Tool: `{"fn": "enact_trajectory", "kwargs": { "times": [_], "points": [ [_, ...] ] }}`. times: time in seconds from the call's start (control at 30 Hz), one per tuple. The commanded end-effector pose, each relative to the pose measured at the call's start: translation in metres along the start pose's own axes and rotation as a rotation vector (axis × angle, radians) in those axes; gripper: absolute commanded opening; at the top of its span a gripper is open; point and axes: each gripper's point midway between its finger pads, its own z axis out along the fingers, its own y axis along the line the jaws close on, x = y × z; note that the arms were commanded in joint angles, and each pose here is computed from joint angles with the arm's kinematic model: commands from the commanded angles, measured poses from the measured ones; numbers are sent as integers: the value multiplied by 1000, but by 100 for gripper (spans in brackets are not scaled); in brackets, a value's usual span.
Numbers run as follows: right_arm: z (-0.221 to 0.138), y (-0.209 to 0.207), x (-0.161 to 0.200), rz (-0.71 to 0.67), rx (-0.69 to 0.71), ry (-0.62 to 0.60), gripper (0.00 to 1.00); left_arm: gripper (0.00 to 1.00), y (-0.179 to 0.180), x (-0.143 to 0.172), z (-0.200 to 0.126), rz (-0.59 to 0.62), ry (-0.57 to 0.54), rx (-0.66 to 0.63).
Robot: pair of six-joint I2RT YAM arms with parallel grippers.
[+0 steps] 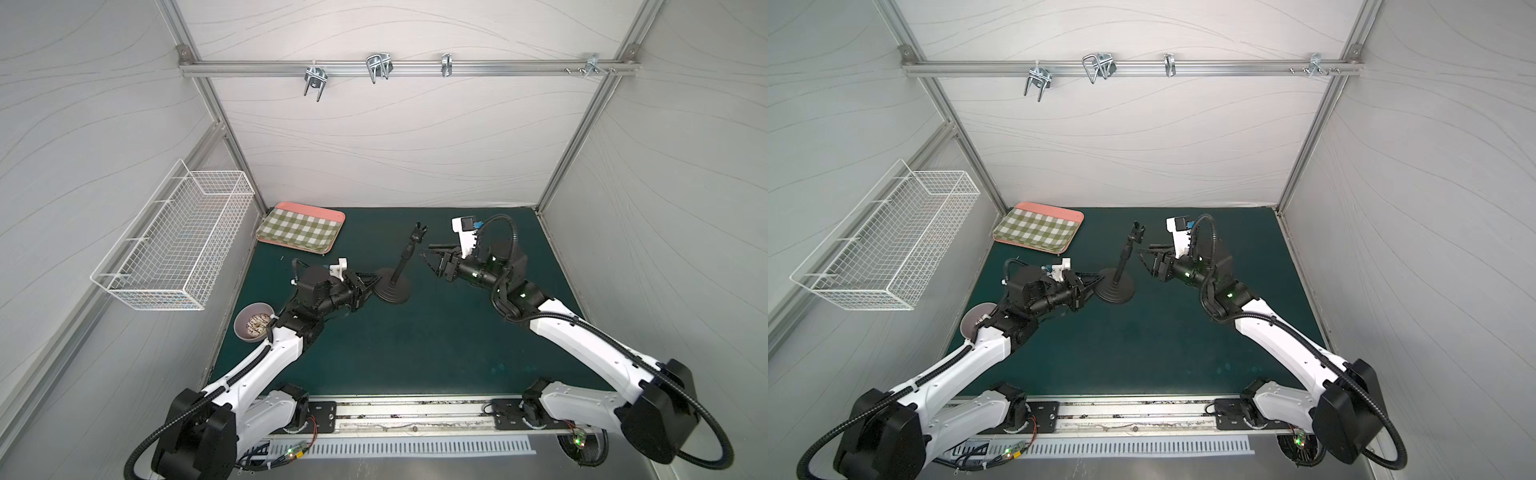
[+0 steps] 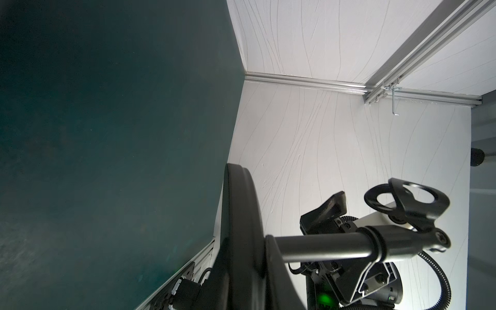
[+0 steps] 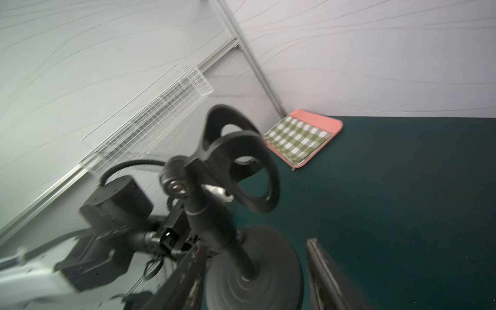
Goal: Assemble a microphone stand
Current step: Screw the microphone stand pole into the microphone stand base.
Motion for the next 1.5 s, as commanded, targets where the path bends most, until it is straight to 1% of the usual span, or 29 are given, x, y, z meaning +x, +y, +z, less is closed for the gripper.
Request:
{"fn": "enact_trajectory", "kwargs": {
  "times": [0.0, 0.07, 0.17, 0.23, 0.3, 0.43, 0.47, 0.53, 0.57, 0.67, 0.73, 0.77, 0.9, 0.93, 0.97, 1.0, 1.03, 1.07, 1.1, 1.2, 1.27, 1.33, 1.4, 1.47],
  "points": [
    [-1, 47, -7, -103, -291, 51, 57, 0, -60, 3, -9, 93, 3, 176],
    [3, 49, -7, -116, -311, 65, 56, 1, -60, 3, -9, 94, 3, 176],
    [10, 42, -6, -118, -295, 76, 56, 0, -60, 4, -10, 96, 3, 175],
    [15, 40, -7, -121, -297, 76, 54, 0, -60, 4, -10, 97, 3, 176],
    [19, 40, -7, -126, -315, 78, 50, 0, -60, 4, -10, 97, 5, 175],
    [28, 37, -8, -126, -329, 88, 38, 0, -61, 4, -10, 98, 7, 177],
    [30, 35, -8, -122, -327, 92, 36, 0, -62, 4, -10, 101, 7, 178],
    [34, 32, -8, -119, -318, 94, 36, 0, -62, 5, -10, 101, 7, 180],
    [35, 30, -8, -116, -310, 92, 34, 0, -62, 5, -10, 101, 7, 180],
    [38, 25, -9, -98, -280, 87, 26, 0, -63, 5, -11, 106, 5, 184],
    [39, 19, -9, -70, -213, 76, 19, 0, -64, 5, -12, 109, 2, 185],
    [39, 16, -10, -62, -166, 67, 17, 0, -65, 5, -12, 109, 2, 187],
    [35, 21, -2, -94, 72, 28, 20, 0, -64, 4, -12, 108, -2, 185],
    [34, 24, 1, -97, 135, 12, 18, 0, -64, 4, -11, 107, -3, 183],
    [31, 23, 2, -89, 205, -10, 13, 1, -63, 3, -11, 106, -3, 181],
    [27, 22, 4, -70, 290, -34, 14, 0, -63, 3, -10, 105, -3, 180],
    [23, 20, 5, -30, 374, -61, 18, 0, -62, 2, -9, 100, -2, 177],
    [20, 20, 6, 3, 422, -80, 17, 0, -61, 2, -9, 99, -1, 175],
    [22, 25, 7, 19, 433, -88, 15, 0, -60, 2, -8, 96, 0, 171],
    [19, 33, 7, 80, 528, -139, 18, 0, -59, 2, -7, 94, 0, 168],
    [17, 38, 4, 82, 591, -186, 23, 0, -58, 2, -7, 93, 0, 168],
    [16, 43, 1, 85, 643, -231, 25, 0, -58, 1, -7, 93, -1, 168],
    [17, 47, 1, 92, 656, -241, 29, 0, -58, 1, -7, 93, -1, 167],
    [21, 53, 4, 97, 628, -216, 32, 0, -58, 1, -7, 92, -2, 166]
  ]
}}
